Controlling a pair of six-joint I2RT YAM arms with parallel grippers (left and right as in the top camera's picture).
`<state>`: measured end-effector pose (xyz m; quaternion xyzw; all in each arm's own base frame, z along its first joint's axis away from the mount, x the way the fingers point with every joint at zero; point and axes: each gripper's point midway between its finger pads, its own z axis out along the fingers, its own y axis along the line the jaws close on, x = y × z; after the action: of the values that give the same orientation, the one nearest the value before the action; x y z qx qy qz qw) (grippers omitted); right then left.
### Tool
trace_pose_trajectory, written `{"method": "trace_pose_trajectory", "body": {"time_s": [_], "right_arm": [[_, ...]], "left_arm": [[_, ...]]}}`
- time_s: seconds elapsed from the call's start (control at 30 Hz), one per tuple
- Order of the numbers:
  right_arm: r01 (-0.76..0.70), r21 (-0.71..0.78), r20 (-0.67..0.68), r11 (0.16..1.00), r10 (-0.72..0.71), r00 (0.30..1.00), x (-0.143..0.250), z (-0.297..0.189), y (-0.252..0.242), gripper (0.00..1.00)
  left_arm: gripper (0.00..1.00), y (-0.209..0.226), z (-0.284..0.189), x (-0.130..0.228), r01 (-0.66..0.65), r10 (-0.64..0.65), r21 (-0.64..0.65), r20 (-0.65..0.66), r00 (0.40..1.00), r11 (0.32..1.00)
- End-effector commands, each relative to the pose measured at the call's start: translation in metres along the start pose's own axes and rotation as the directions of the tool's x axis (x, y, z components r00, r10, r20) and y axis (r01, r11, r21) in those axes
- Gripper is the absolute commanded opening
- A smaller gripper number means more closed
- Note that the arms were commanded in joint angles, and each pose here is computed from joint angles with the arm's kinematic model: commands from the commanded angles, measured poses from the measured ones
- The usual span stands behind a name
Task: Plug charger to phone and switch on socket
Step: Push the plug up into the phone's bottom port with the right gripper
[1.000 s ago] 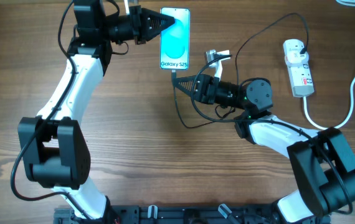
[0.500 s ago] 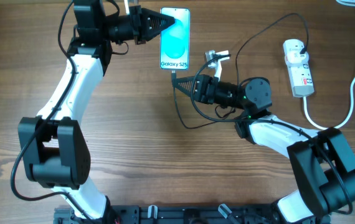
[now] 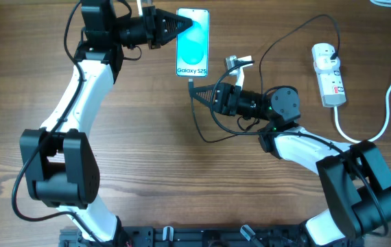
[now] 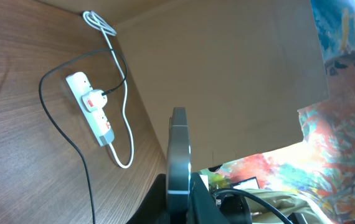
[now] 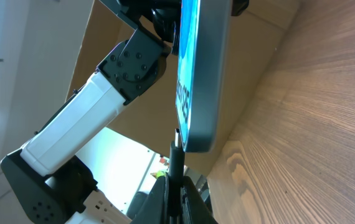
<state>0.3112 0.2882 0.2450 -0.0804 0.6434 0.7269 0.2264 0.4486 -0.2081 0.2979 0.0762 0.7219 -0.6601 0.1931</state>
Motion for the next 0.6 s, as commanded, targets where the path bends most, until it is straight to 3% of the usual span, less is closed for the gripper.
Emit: {"method": "trace_pose_trajectory", "body": {"time_s": [0.0, 0.57], "right_arm": [[0.015, -0.007, 0.029, 1.0, -0.014, 0.999, -0.01, 0.002, 0.004, 0.04], [0.022, -0.018, 0.022, 1.0, -0.022, 1.0, -0.009, 0.002, 0.007, 0.04]], "left_arm": [[0.04, -0.01, -0.001, 0.0, -0.022, 0.022, 0.015, -0.01, 1.0, 1.0], [0.04, -0.011, -0.001, 0.001, -0.022, 0.022, 0.017, -0.014, 1.0, 1.0]]}}
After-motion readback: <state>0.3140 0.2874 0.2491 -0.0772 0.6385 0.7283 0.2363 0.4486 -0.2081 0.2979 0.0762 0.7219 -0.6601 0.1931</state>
